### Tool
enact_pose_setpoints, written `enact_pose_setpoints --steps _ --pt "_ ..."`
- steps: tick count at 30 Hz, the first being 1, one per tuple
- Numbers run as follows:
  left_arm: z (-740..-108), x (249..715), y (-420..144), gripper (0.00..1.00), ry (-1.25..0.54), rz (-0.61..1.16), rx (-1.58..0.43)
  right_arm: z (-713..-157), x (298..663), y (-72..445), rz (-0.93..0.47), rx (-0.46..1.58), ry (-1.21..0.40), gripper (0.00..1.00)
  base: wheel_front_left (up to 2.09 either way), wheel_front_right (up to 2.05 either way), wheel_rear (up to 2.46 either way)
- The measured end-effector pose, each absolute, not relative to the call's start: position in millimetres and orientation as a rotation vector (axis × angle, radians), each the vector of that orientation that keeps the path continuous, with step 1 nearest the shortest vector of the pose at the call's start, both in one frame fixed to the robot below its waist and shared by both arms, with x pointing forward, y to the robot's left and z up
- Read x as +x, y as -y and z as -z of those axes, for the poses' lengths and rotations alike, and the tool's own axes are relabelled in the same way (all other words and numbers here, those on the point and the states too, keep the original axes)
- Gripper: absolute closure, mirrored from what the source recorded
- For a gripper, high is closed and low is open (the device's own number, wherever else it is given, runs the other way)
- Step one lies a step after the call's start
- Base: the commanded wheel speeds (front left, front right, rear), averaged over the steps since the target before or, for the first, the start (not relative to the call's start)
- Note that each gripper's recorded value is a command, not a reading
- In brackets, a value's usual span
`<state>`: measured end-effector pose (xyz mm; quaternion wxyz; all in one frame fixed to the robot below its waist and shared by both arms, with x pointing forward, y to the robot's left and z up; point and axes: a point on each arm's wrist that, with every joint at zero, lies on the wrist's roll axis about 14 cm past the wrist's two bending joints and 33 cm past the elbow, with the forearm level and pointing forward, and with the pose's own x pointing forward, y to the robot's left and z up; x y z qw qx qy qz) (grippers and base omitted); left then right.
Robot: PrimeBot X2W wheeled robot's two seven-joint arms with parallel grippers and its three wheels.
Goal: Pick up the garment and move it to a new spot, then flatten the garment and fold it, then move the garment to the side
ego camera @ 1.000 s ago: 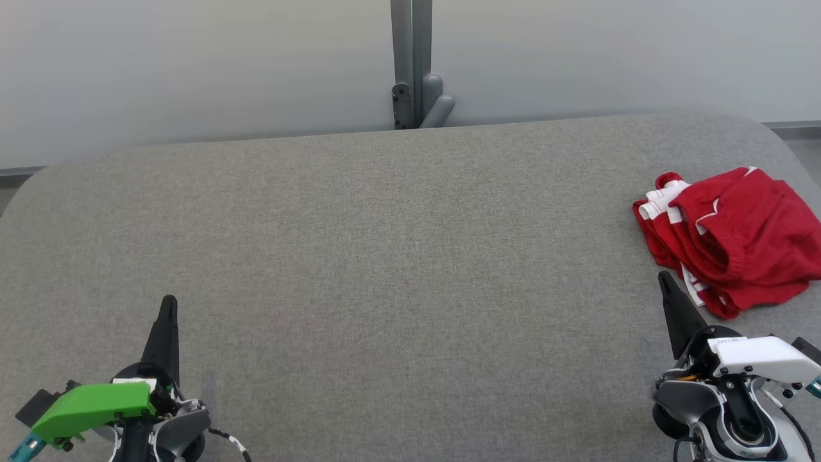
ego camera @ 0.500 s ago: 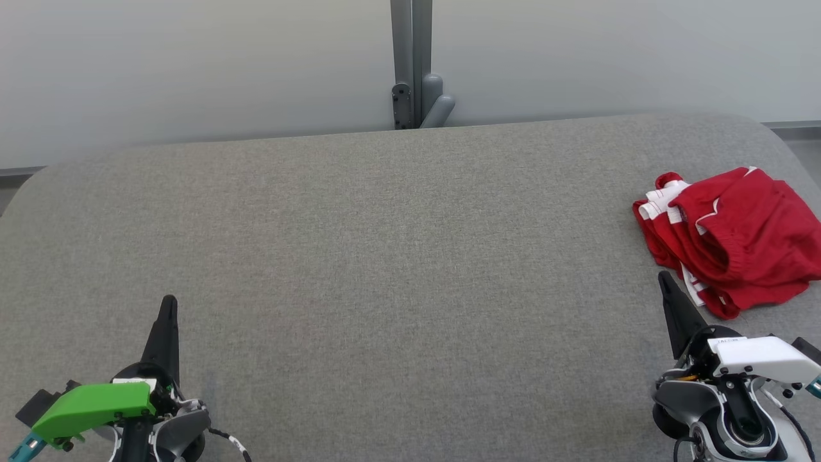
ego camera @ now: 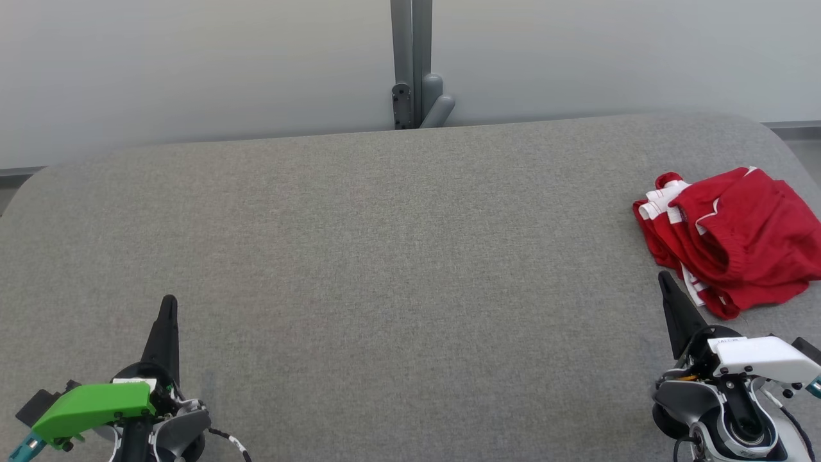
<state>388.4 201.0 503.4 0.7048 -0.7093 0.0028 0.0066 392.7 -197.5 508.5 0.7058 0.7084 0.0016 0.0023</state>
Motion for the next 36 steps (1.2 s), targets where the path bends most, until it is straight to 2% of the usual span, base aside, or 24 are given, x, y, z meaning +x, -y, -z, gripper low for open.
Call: enact_pose_setpoints --steps 36 --pt "-503.4 388.4 -201.0 1.0 -0.006 -0.014 -1.577 -508.4 392.7 197.6 -0.005 1.574 -0.004 1.0 0.0 0.0 0.0"
